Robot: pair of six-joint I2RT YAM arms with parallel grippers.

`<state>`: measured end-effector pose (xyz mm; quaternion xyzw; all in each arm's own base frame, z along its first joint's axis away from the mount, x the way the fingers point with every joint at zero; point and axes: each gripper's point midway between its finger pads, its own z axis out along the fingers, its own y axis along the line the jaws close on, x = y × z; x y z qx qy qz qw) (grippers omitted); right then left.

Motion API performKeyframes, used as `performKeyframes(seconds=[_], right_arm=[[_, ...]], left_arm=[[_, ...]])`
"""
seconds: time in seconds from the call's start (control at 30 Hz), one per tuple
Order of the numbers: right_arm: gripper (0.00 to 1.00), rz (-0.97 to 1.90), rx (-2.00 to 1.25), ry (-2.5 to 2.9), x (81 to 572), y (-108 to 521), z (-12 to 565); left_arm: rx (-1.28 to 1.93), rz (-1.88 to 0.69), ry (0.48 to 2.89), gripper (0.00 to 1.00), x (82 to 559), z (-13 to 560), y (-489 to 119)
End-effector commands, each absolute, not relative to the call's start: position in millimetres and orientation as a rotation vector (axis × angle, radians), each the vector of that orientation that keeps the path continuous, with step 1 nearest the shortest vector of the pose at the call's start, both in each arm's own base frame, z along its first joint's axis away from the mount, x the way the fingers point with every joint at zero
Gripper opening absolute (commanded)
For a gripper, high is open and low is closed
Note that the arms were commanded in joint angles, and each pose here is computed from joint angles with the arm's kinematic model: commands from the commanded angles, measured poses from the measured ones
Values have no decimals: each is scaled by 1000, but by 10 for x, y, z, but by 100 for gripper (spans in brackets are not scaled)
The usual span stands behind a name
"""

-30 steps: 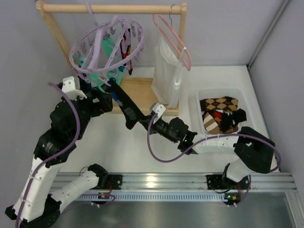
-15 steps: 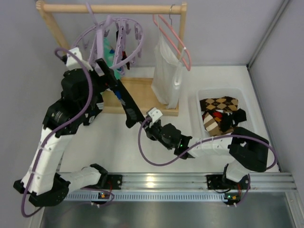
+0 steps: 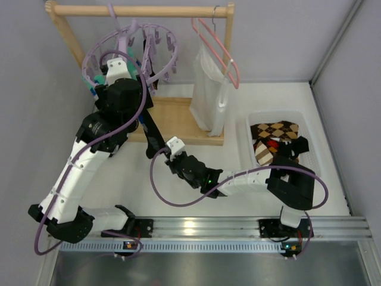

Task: Remove the socks clipped to the hanger

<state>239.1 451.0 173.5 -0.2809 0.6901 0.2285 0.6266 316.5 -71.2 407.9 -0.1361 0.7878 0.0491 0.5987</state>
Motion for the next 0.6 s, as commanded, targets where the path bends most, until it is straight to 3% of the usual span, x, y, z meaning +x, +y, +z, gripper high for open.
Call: performKeyframes(seconds=[0.0, 0.23, 0.57], right_arm=[[0, 534, -659, 1562, 2302, 4717, 1833], [0, 551, -657, 1550, 2251, 4780, 1884], [0, 582, -681, 1536, 2150, 4827, 1922]], left_arm=[[-307, 162, 1808, 89, 3159, 4187, -682], [-344, 298, 1800, 76, 3164, 4125, -527], [-360, 326, 1819, 67, 3301, 3991, -604]])
